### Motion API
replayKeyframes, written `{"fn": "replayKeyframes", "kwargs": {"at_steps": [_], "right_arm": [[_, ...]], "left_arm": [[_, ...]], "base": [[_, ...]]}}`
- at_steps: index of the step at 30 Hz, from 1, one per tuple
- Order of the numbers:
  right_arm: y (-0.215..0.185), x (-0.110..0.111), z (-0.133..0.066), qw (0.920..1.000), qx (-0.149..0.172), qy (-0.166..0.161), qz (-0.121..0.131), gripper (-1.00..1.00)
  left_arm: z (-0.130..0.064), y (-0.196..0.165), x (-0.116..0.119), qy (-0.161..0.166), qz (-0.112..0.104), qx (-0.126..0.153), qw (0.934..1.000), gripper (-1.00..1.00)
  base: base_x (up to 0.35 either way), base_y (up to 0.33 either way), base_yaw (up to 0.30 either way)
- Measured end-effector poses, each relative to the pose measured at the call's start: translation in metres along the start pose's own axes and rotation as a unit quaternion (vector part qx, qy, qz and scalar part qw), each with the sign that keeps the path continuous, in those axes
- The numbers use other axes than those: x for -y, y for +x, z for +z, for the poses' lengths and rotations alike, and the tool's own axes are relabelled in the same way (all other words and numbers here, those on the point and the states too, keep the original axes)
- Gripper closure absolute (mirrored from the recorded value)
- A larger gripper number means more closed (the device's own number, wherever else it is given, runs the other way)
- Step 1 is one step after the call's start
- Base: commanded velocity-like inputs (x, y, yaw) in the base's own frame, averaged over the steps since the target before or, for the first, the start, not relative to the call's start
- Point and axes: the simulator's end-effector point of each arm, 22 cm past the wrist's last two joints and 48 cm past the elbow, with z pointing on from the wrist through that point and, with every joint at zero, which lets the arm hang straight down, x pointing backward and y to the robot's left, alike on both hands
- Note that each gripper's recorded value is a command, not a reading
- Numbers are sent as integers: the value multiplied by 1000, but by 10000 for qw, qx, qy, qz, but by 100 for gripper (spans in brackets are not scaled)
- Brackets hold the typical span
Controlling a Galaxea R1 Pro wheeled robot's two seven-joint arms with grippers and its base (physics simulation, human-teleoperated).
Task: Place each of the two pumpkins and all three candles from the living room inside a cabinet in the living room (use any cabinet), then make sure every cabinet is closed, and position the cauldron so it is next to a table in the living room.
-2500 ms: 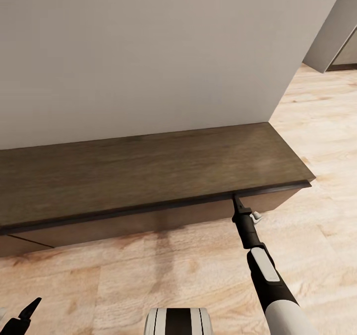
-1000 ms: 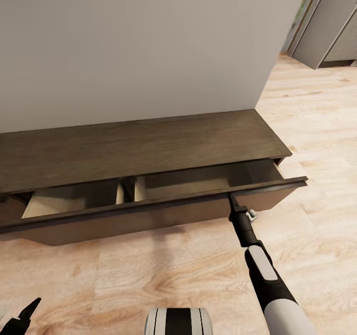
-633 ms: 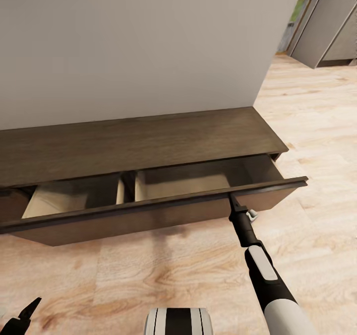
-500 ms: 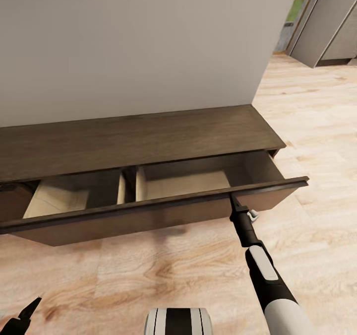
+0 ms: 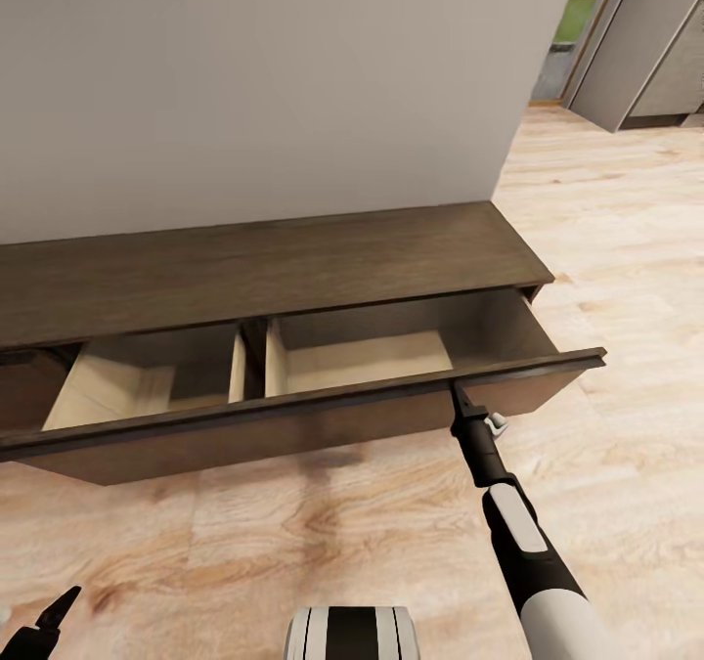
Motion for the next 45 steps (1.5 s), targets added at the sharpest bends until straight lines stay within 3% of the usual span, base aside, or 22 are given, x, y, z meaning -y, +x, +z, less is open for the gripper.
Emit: {"fn": "replayKeyframes", "kwargs": {"at_steps": [19, 38, 39, 41, 45], "right_arm": [[-9, 1, -1, 9999, 119, 11, 4, 100], [-9, 0, 6, 9999, 114, 18, 26, 100], [-9, 0, 6, 9999, 113, 18, 27, -100], [7, 13, -5, 9999, -80, 150, 9, -100], [8, 13, -5, 9998, -85, 154, 11, -100]], "left_arm": [[0, -1, 0, -1, -4, 9, 10000, -100], [0, -1, -1, -6, -6, 16, 10000, -100], [0, -1, -1, -6, -6, 17, 10000, -100], [0, -1, -1, -6, -6, 16, 10000, -100], [0, -1, -1, -6, -6, 16, 10000, -100]], "base": [[-169, -4, 0], [-32, -5, 0], [-2, -1, 0], [-1, 0, 0], [0, 0, 0]]}}
